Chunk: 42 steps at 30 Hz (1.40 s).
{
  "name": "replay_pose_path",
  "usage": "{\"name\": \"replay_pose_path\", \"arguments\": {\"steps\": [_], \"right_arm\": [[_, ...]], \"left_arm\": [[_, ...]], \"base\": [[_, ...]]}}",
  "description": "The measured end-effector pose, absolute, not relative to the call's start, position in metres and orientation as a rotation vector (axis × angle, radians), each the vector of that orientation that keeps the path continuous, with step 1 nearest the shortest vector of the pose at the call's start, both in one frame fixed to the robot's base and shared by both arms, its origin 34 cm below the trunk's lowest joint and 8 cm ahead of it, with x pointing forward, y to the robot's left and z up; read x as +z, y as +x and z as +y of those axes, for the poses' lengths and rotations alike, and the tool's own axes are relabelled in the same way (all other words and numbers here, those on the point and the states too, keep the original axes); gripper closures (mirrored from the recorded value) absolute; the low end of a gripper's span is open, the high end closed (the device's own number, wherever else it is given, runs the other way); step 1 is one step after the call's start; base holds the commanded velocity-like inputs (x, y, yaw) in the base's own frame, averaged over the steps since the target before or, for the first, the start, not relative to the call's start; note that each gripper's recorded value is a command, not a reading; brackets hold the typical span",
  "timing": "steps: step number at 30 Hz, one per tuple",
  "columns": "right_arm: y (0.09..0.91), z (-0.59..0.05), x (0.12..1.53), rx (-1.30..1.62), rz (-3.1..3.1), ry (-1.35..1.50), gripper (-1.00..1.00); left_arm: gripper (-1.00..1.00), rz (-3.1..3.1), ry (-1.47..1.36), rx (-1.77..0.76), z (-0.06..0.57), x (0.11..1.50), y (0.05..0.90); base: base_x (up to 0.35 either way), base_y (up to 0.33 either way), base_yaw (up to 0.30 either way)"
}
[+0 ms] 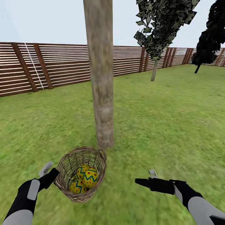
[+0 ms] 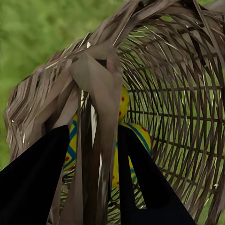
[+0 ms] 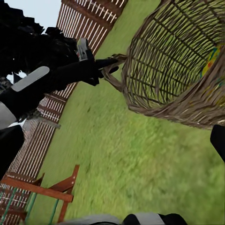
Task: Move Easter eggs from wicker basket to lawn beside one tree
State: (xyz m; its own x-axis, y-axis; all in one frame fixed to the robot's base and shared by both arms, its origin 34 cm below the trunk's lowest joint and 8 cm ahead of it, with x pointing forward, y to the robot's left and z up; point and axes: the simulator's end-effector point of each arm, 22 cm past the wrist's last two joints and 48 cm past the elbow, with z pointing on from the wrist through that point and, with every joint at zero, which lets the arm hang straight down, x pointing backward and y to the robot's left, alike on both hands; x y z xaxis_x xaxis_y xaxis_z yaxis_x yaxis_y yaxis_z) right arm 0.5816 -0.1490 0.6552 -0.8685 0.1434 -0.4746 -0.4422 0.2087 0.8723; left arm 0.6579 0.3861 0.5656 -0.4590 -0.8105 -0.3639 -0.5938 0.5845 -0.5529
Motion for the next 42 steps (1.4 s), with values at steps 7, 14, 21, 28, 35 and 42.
{"name": "replay_pose_path", "arguments": {"steps": [7,14,21,28,35,42], "right_arm": [[0.577,-0.148,0.641,1.718,2.028,-0.271,-1.0],[0.575,-0.148,0.628,1.713,2.035,-0.291,-1.0],[0.574,-0.149,0.617,1.724,2.023,-0.275,-1.0],[0.572,-0.149,0.603,1.723,2.022,-0.276,-1.0],[0.565,-0.148,0.585,1.73,2.033,-0.276,-1.0],[0.554,-0.147,0.563,1.748,2.05,-0.245,-1.0]], "left_arm": [[1.0,2.211,-1.112,-0.468,0.386,0.552,0.656],[1.0,2.211,-1.111,-0.468,0.386,0.538,0.654],[1.0,2.21,-1.111,-0.468,0.386,0.525,0.652],[1.0,2.21,-1.111,-0.468,0.386,0.51,0.65],[1.0,2.21,-1.111,-0.468,0.386,0.496,0.648],[1.0,2.21,-1.111,-0.468,0.386,0.482,0.645]], "base": [[0.0,0.0,0.0],[0.0,0.0,0.0],[0.0,0.0,0.0],[0.0,0.0,0.0],[0.0,0.0,0.0],[0.0,0.0,0.0]]}}
